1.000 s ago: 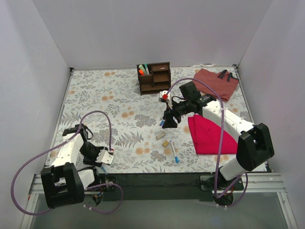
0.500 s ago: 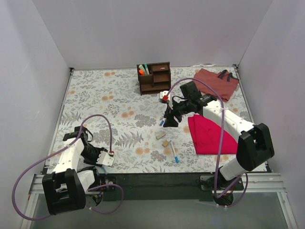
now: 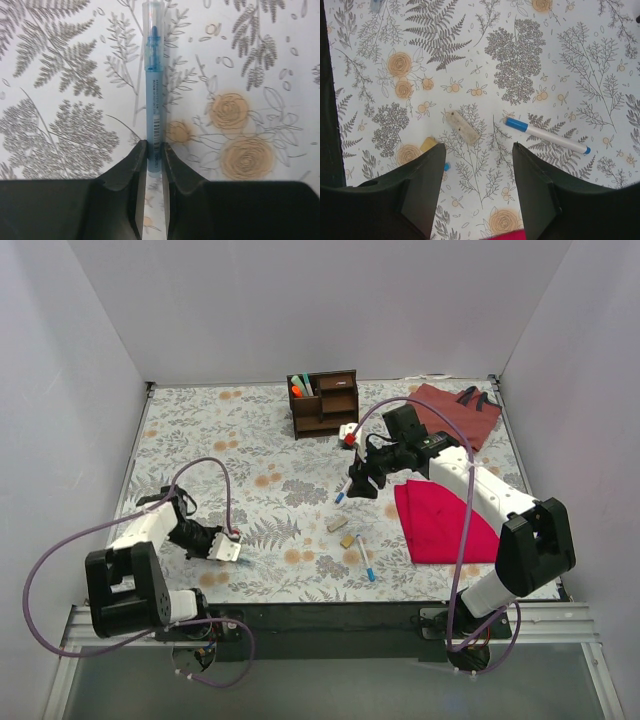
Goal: Sort the stationery into containers
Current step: Pick up the pen from the corner of the board, then place the pen in the storage box.
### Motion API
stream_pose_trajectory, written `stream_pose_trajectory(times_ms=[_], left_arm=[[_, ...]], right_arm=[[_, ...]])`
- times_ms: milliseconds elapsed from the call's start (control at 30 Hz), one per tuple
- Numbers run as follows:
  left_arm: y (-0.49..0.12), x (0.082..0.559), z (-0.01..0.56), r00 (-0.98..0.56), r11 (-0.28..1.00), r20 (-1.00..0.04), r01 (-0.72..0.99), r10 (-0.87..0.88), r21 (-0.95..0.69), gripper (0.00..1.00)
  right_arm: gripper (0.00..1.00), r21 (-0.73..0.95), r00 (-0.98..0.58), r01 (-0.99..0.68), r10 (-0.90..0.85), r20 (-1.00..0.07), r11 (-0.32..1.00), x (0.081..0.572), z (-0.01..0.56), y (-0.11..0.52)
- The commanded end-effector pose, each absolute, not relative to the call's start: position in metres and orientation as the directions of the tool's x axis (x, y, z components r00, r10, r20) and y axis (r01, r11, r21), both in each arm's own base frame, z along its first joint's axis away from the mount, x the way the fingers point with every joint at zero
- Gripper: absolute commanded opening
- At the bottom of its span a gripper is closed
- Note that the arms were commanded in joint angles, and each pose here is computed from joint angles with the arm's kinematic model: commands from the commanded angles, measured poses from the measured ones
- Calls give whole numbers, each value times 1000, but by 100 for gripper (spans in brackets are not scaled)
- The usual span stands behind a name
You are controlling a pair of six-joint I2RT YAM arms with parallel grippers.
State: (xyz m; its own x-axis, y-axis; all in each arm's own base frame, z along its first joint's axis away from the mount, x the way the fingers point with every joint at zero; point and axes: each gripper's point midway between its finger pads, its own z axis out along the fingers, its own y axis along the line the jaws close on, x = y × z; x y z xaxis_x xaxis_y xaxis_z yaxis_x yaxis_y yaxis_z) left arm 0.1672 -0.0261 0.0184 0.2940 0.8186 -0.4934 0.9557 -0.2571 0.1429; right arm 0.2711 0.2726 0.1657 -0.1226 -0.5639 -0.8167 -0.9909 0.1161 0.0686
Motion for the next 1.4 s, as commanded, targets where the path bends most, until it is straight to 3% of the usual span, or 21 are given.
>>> stream_pose_trajectory(times_ms=[0, 200, 233, 300, 500, 633, 733, 767, 800, 867, 933, 1067, 1200, 1267, 1367], left_arm=[[-60, 216, 30, 478, -376, -520, 879, 708, 295, 8], [-123, 278, 34, 386, -310, -605, 922, 696, 232, 4], [-132, 283, 34, 296, -240, -638, 955, 711, 175, 3], [-155, 308, 45, 276, -214, -664, 961, 695, 176, 0], [-193, 333, 86, 200, -113, -761, 980, 617, 166, 0], [-218, 362, 142, 170, 4, -834, 979, 525, 202, 0], [-241, 391, 182, 36, 161, -908, 981, 418, 113, 0], [-251, 418, 207, 70, 206, -930, 967, 360, 152, 0], [-258, 427, 223, -63, 285, -955, 958, 291, 23, 0], [-271, 466, 261, -30, 346, -981, 937, 190, 38, 0], [-279, 491, 278, -98, 404, -989, 913, 108, -47, 0], [-292, 545, 309, -91, 459, -996, 886, 21, -71, 0], [-293, 560, 313, -73, 491, -997, 868, -28, -77, 0], [-296, 562, 313, -72, 494, -997, 866, -37, -81, 0], [-294, 560, 315, -86, 508, -995, 856, -49, -99, 0]], right_arm=[[64, 29, -106, -989, -573, -813, 142, 284, 176, 270], [65, 10, -113, -984, -589, -800, 177, 293, 178, 261], [64, 16, -125, -982, -586, -801, 188, 296, 181, 260], [65, 44, -171, -972, -569, -805, 230, 303, 185, 256], [65, 76, -243, -945, -523, -817, 319, 325, 197, 245], [65, 99, -283, -919, -464, -840, 382, 345, 214, 239], [65, 157, -341, -881, -368, -865, 446, 369, 233, 235], [65, 192, -369, -869, -339, -865, 457, 376, 234, 236], [65, 200, -375, -855, -304, -876, 478, 388, 245, 232], [65, 258, -422, -827, -248, -872, 499, 404, 248, 231], [65, 259, -413, -824, -222, -883, 503, 422, 258, 230], [64, 239, -370, -836, -185, -910, 494, 451, 275, 240], [64, 275, -362, -837, -103, -926, 472, 475, 292, 252], [64, 377, -427, -803, -3, -904, 462, 482, 300, 256], [64, 362, -364, -835, 78, -928, 415, 504, 326, 269]])
